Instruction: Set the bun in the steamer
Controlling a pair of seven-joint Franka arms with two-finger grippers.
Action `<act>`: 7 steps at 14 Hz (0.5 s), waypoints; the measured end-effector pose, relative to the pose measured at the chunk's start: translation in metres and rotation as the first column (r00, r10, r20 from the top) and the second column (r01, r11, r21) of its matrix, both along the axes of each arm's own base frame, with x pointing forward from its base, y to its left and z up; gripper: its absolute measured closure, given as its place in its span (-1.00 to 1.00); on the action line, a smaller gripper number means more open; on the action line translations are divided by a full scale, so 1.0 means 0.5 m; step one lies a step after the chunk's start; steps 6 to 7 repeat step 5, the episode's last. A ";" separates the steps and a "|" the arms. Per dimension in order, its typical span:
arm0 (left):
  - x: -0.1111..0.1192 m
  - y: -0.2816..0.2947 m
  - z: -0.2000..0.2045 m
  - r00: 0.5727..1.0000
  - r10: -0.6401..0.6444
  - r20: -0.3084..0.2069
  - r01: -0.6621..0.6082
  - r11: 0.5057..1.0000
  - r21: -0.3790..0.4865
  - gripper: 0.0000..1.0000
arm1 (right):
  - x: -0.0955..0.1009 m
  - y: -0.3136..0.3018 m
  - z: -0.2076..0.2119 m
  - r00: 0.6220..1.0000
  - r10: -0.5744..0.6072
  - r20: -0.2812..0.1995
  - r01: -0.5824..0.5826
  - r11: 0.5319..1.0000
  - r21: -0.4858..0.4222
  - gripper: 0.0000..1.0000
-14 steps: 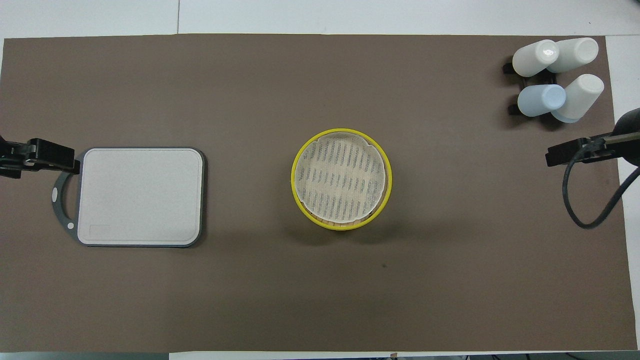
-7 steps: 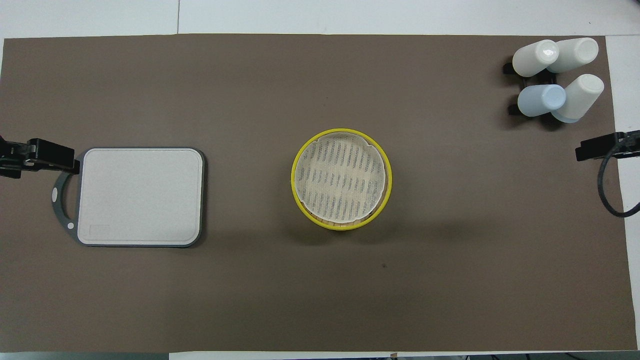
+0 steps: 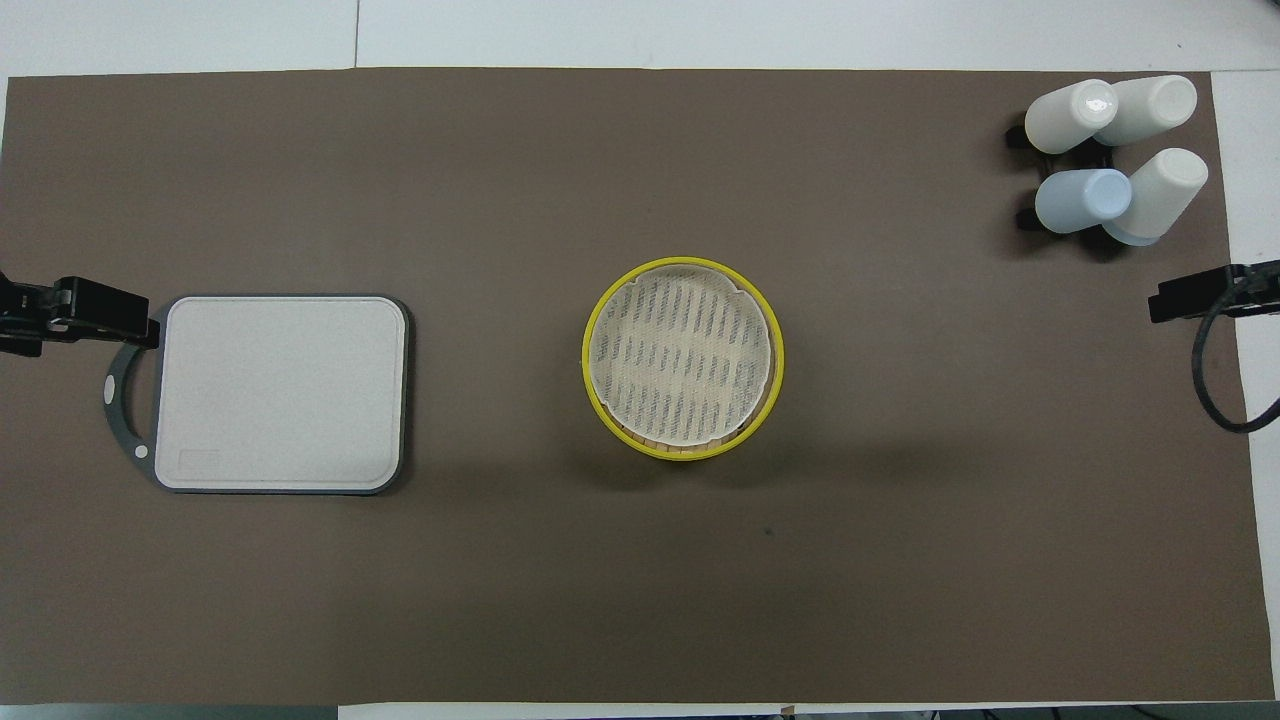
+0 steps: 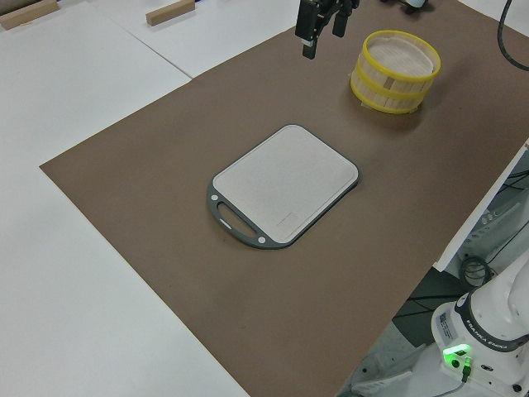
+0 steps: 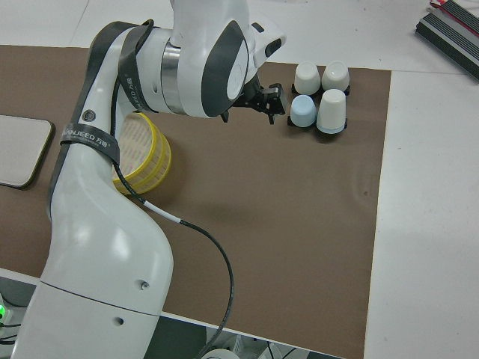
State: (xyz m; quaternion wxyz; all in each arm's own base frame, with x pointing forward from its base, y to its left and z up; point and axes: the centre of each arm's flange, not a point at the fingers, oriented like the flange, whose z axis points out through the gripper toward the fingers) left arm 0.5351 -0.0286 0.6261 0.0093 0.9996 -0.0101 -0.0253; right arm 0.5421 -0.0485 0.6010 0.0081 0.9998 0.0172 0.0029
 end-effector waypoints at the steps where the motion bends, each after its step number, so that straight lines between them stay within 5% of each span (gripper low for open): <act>1: 0.000 0.000 0.000 1.000 0.000 0.000 0.000 1.000 0.000 -1.00 | -0.002 -0.003 -0.002 1.000 -0.003 -0.008 0.003 1.000 0.001 -1.00; 7: 0.000 0.000 0.000 1.000 0.000 0.000 0.000 1.000 0.000 -1.00 | -0.003 0.001 -0.005 1.000 0.000 -0.016 0.000 1.000 0.001 -1.00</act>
